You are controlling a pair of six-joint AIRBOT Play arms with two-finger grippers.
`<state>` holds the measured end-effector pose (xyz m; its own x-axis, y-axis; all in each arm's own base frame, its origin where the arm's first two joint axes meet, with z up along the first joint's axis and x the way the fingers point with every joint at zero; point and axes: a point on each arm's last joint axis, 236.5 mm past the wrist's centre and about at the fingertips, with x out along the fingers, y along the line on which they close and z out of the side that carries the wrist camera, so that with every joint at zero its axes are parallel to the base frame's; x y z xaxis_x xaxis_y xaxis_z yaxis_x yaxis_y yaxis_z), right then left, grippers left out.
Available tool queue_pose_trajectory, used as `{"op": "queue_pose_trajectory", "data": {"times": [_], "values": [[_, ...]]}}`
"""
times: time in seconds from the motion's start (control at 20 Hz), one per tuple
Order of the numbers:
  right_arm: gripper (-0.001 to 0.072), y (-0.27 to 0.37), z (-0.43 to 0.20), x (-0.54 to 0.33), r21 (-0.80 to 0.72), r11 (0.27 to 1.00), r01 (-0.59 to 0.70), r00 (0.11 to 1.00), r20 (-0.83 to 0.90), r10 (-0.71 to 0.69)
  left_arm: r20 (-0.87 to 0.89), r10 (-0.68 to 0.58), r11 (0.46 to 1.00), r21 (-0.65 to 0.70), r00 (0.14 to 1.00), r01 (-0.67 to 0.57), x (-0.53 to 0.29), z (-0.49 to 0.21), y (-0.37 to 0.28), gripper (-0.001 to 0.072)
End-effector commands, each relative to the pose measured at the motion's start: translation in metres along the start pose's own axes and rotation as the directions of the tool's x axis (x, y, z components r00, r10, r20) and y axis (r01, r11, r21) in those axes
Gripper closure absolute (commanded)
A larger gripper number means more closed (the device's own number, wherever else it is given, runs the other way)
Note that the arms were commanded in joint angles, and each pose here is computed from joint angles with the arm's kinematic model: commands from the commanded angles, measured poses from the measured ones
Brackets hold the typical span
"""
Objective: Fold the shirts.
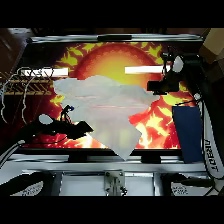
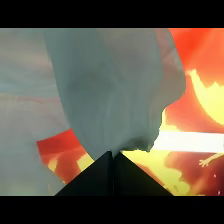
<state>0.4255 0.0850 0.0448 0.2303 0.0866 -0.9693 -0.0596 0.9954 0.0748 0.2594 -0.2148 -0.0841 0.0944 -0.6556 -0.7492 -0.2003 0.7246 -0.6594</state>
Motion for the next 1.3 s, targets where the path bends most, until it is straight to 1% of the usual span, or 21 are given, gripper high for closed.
{"op": "queue_pose_trajectory", "data": {"times": [0.0, 0.05, 0.15, 0.2, 0.25, 0.3, 0.35, 0.4, 0.5, 0.55, 0.6, 0.65, 0.7, 0.75, 0.8, 0.9, 1.0, 1.1, 1.15, 1.2, 1.25], "values": [[0.0668, 0.0, -0.001, 0.0, -0.001, 1.0, 0.0, 1.0, -0.004, 0.0, 0.087, -0.028, 0.999, -0.036, 0.996, 0.031, 0.019, 0.008, -0.012, 0.0104], [0.0667, 0.0, -0.001, 0.0, -0.001, 1.0, -0.001, 1.0, -0.004, 0.001, 0.104, -0.036, 0.998, -0.054, 0.994, 0.042, 0.02, 0.014, -0.014, 0.0119], [0.0668, 0.002, -0.001, 0.0, 0.0, 1.0, -0.006, 1.0, -0.006, 0.006, 0.119, -0.042, 0.997, -0.066, 0.992, 0.05, 0.021, 0.02, -0.016, 0.012], [0.0667, 0.002, -0.001, 0.0, 0.001, 1.0, -0.01, 1.0, -0.006, 0.01, 0.117, -0.042, 0.997, -0.067, 0.992, 0.05, 0.021, 0.021, -0.017, 0.0195], [0.0667, 0.004, -0.001, 0.0, 0.002, 1.0, -0.015, 1.0, -0.006, 0.015, 0.116, -0.04, 0.997, -0.067, 0.992, 0.048, 0.022, 0.021, -0.016, 0.0336], [0.0668, 0.005, -0.001, 0.0, 0.002, 1.0, -0.019, 1.0, -0.005, 0.019, 0.114, -0.038, 0.997, -0.062, 0.993, 0.046, 0.023, 0.02, -0.016, 0.0421], [0.0668, 0.005, 0.0, 0.0, 0.003, 1.0, -0.021, 1.0, -0.001, 0.021, 0.109, -0.043, 0.999, -0.022, 0.993, 0.045, 0.023, 0.02, -0.018, 0.0598], [0.0667, 0.006, 0.001, 0.0, 0.003, 1.0, -0.024, 1.0, 0.005, 0.024, 0.085, -0.059, 0.998, 0.044, 0.995, 0.055, 0.021, 0.016, -0.025, 0.067], [0.0668, 0.007, 0.005, -0.004, 0.002, 1.0, -0.029, 0.999, 0.03, 0.029, 0.074, -0.115, 0.971, 0.217, 0.991, 0.097, 0.005, 0.022, -0.054, 0.0673], [0.0668, 0.007, 0.008, -0.013, 0.0, 1.0, -0.03, 0.998, 0.057, 0.03, 0.118, -0.132, 0.936, 0.34, 0.984, 0.085, -0.012, 0.035, -0.072, 0.0674], [0.0667, 0.008, 0.013, -0.027, -0.016, 0.999, -0.033, 0.994, 0.099, 0.035, 0.193, -0.12, 0.878, 0.478, 0.974, 0.013, -0.04, 0.055, -0.088, 0.0674], [0.0668, 0.007, 0.017, -0.047, -0.035, 0.999, -0.027, 0.988, 0.151, 0.032, 0.29, -0.096, 0.825, 0.559, 0.952, -0.087, -0.076, 0.076, -0.102, 0.0675], [0.0668, 0.0, 0.023, -0.075, -0.046, 0.999, 0.002, 0.975, 0.222, 0.008, 0.425, -0.079, 0.781, 0.589, 0.902, -0.209, -0.131, 0.102, -0.119, 0.0675], [0.0667, -0.008, 0.028, -0.111, -0.05, 0.998, 0.044, 0.951, 0.307, -0.027, 0.564, -0.087, 0.748, 0.581, 0.821, -0.32, -0.195, 0.122, -0.139, 0.0674], [0.0668, -0.015, 0.032, -0.149, -0.048, 0.996, 0.078, 0.917, 0.395, -0.052, 0.705, -0.128, 0.72, 0.55, 0.698, -0.423, -0.274, 0.132, -0.166, 0.0674], [0.0667, -0.025, 0.03, -0.236, -0.025, 0.993, 0.117, 0.808, 0.584, -0.081, 0.874, -0.252, 0.701, 0.46, 0.415, -0.545, -0.422, 0.11, -0.217, 0.0674], [0.0668, -0.026, 0.011, -0.32, -0.01, 0.994, 0.108, 0.665, 0.744, -0.065, 0.925, -0.354, 0.726, 0.364, 0.137, -0.583, -0.543, 0.048, -0.252, 0.0673], [0.0668, -0.025, -0.02, -0.391, -0.002, 0.997, 0.077, 0.506, 0.862, -0.037, 0.91, -0.412, 0.759, 0.31, -0.053, -0.573, -0.61, -0.015, -0.271, 0.0673], [0.0668, -0.025, -0.036, -0.418, 0.006, 0.999, 0.051, 0.437, 0.899, -0.028, 0.894, -0.435, 0.774, 0.309, -0.109, -0.553, -0.627, -0.041, -0.278, 0.0673], [0.0668, -0.025, -0.053, -0.442, 0.009, 1.0, 0.019, 0.37, 0.929, -0.015, 0.872, -0.471, 0.786, 0.346, -0.134, -0.512, -0.634, -0.066, -0.287, 0.0673], [0.0668, -0.023, -0.069, -0.465, 0.0, 1.0, -0.006, 0.303, 0.953, 0.002, 0.848, -0.513, 0.779, 0.398, -0.129, -0.484, -0.632, -0.084, -0.295, 0.0673]]}}
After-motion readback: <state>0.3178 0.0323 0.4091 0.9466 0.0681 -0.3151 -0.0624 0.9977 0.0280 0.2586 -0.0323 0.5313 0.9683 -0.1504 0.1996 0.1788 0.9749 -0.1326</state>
